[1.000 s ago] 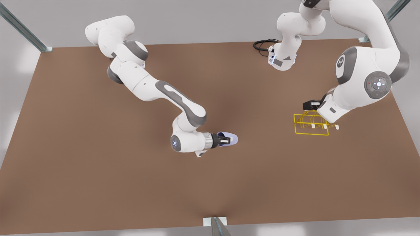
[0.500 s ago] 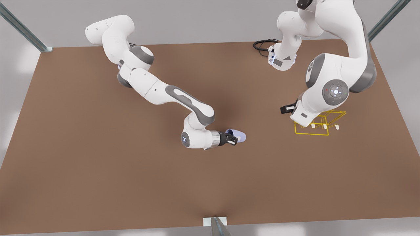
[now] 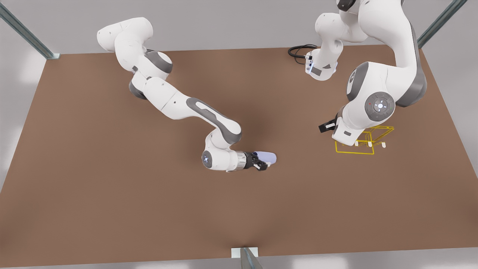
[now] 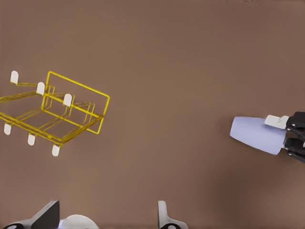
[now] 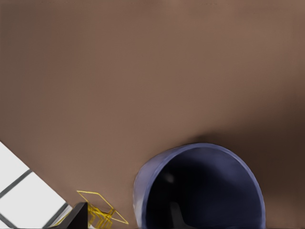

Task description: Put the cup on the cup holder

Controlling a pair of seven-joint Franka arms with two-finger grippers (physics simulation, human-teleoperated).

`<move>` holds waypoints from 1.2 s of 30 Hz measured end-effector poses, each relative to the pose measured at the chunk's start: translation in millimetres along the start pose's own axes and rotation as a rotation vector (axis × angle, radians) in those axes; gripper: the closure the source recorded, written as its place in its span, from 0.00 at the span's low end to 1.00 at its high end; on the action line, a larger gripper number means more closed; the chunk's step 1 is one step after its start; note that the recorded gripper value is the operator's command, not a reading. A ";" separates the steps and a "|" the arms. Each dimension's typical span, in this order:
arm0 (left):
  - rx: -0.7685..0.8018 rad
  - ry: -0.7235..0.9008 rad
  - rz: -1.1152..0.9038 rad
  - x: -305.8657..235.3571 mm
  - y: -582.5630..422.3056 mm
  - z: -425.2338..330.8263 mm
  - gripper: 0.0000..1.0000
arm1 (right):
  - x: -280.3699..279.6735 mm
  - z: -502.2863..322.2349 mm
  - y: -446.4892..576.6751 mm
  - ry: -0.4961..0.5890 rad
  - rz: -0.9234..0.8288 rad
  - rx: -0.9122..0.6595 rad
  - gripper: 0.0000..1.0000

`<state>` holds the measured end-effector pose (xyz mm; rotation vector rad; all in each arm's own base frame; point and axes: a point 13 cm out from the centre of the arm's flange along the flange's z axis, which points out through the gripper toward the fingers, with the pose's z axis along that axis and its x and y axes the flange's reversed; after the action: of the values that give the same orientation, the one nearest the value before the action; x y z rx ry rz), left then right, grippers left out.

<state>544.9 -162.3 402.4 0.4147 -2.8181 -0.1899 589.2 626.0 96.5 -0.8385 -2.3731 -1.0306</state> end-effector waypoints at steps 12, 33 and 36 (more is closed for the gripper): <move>-0.018 -0.004 -0.018 38.7 -105.6 39.2 0.00 | -73.9 -123.4 4.4 -0.134 -0.059 0.072 0.03; 0.337 -0.028 -1.183 -57.8 -242.9 187.9 0.00 | -81.4 -659.4 -149.7 -0.490 -0.328 0.692 0.00; 0.303 -0.013 -1.276 -36.9 -236.4 214.1 0.00 | -82.1 -657.2 -154.5 -0.460 -0.360 0.711 0.00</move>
<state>576.9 -357.0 149.2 2.1746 -2.1325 -0.0004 633.6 13.9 389.8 -0.4062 -3.0401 -0.0267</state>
